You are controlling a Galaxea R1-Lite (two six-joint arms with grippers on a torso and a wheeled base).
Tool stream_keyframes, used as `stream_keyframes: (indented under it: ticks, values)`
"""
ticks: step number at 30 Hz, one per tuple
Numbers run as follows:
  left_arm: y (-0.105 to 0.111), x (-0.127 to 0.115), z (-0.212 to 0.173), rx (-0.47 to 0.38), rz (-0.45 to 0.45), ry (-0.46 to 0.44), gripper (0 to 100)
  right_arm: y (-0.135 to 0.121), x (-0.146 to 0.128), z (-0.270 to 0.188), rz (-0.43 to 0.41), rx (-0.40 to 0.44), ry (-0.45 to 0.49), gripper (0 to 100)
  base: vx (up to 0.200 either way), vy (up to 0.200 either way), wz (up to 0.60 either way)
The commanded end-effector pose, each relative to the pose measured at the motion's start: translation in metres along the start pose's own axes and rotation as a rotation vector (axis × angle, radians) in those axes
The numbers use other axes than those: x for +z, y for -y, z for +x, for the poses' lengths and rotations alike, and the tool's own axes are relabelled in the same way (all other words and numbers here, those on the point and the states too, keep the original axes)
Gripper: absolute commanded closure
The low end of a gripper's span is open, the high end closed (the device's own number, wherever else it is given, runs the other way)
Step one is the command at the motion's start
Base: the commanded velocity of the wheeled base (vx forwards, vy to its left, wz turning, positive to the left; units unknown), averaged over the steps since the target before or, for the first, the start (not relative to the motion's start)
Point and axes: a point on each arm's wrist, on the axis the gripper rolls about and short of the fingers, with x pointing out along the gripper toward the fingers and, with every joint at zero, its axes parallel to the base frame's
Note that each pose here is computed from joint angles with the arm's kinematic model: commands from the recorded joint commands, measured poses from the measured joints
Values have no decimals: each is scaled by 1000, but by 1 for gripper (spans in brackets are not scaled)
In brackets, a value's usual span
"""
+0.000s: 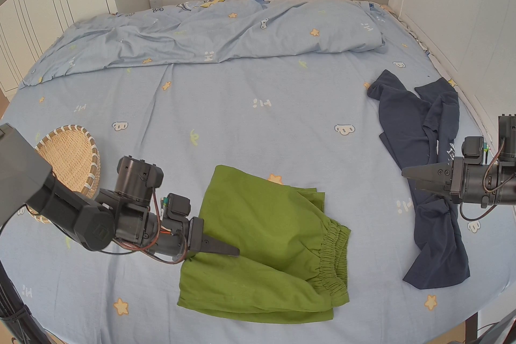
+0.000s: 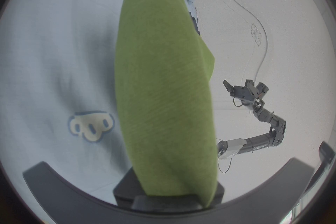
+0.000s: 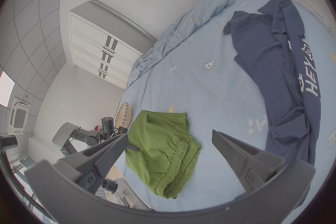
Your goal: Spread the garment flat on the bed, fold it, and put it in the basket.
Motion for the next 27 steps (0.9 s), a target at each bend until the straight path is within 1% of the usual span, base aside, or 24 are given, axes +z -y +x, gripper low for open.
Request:
stream_keyframes:
  ticks: [1,3,6,7,8,13,18,27]
  values:
    - [31,30,-46,4,39,119,100,1,5,-4,5,-8,12,0,0,0,0]
    - [39,40,-67,30,35,147,100,1,5,-3,6,-7,8,0,0,0,0]
    - [41,48,-89,68,29,163,100,0,5,-3,6,-7,9,0,0,0,0]
    - [41,48,-89,68,29,163,100,0,5,-3,6,-7,9,0,0,0,0]
    - [41,52,-100,91,31,165,100,0,6,-3,6,-7,11,0,0,0,0]
    - [41,59,-121,133,38,164,100,0,5,-3,7,-9,9,0,0,200,0]
    - [44,60,-127,141,26,162,100,1,5,-3,9,-10,6,0,0,200,0]
    - [45,58,-116,132,25,122,100,1,5,-3,9,-10,9,0,0,200,0]
